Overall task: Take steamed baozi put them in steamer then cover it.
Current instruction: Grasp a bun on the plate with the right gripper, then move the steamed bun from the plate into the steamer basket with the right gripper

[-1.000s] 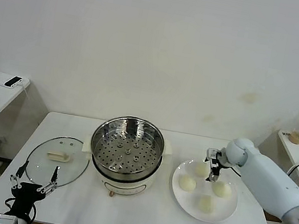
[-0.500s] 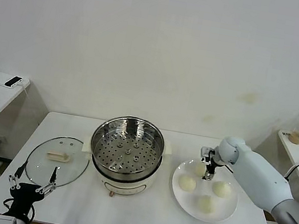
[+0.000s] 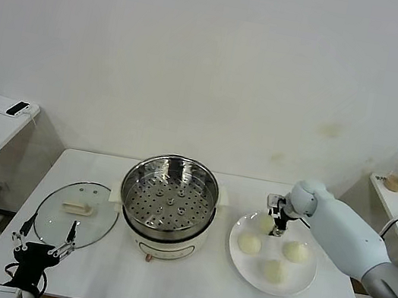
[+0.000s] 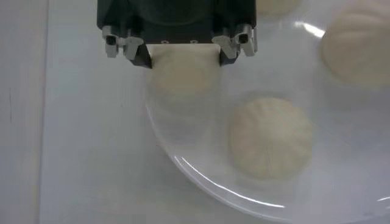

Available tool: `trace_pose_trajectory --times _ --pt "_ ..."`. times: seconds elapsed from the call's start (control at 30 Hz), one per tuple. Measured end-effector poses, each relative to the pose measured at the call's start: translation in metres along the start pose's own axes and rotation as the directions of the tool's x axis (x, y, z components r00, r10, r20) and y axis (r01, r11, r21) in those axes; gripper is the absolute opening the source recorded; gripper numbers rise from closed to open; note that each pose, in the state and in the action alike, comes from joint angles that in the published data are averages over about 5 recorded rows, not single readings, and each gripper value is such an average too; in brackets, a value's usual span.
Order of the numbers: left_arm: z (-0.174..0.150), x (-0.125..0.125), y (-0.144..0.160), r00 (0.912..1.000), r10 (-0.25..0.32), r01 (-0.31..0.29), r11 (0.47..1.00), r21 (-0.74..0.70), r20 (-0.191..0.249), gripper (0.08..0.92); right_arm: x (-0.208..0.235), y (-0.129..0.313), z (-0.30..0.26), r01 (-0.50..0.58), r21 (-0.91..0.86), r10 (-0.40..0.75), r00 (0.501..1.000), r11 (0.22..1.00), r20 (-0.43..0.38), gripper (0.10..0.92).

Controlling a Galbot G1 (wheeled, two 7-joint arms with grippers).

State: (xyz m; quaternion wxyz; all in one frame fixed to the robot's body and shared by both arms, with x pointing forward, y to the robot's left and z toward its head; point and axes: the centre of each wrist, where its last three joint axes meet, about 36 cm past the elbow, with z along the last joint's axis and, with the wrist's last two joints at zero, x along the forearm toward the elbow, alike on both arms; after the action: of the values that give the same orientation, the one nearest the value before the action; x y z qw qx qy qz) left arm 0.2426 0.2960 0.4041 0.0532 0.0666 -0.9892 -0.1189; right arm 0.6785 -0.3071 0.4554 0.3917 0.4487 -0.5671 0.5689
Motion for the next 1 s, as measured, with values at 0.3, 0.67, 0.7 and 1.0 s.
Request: trace_pose_trajectory --times 0.3,0.67,0.7,1.0 --pt "-0.001 0.000 -0.003 1.0000 0.009 -0.009 1.000 0.004 0.003 0.823 0.036 -0.005 0.003 -0.012 0.025 0.012 1.000 1.000 0.026 0.638" --pt "-0.003 -0.001 -0.005 0.9996 0.028 -0.028 1.000 0.001 0.008 0.823 0.124 -0.028 -0.017 -0.087 0.086 0.076 0.989 0.992 0.123 0.645" --pt "-0.003 -0.002 -0.005 0.9996 0.029 -0.029 1.000 0.002 0.008 0.823 0.133 -0.032 -0.022 -0.098 0.095 0.085 0.987 0.991 0.134 0.645" --pt "-0.002 0.001 -0.004 0.9993 0.036 -0.036 0.999 0.015 -0.004 0.823 0.201 -0.059 -0.078 -0.184 0.188 0.136 0.961 0.965 0.239 0.645"
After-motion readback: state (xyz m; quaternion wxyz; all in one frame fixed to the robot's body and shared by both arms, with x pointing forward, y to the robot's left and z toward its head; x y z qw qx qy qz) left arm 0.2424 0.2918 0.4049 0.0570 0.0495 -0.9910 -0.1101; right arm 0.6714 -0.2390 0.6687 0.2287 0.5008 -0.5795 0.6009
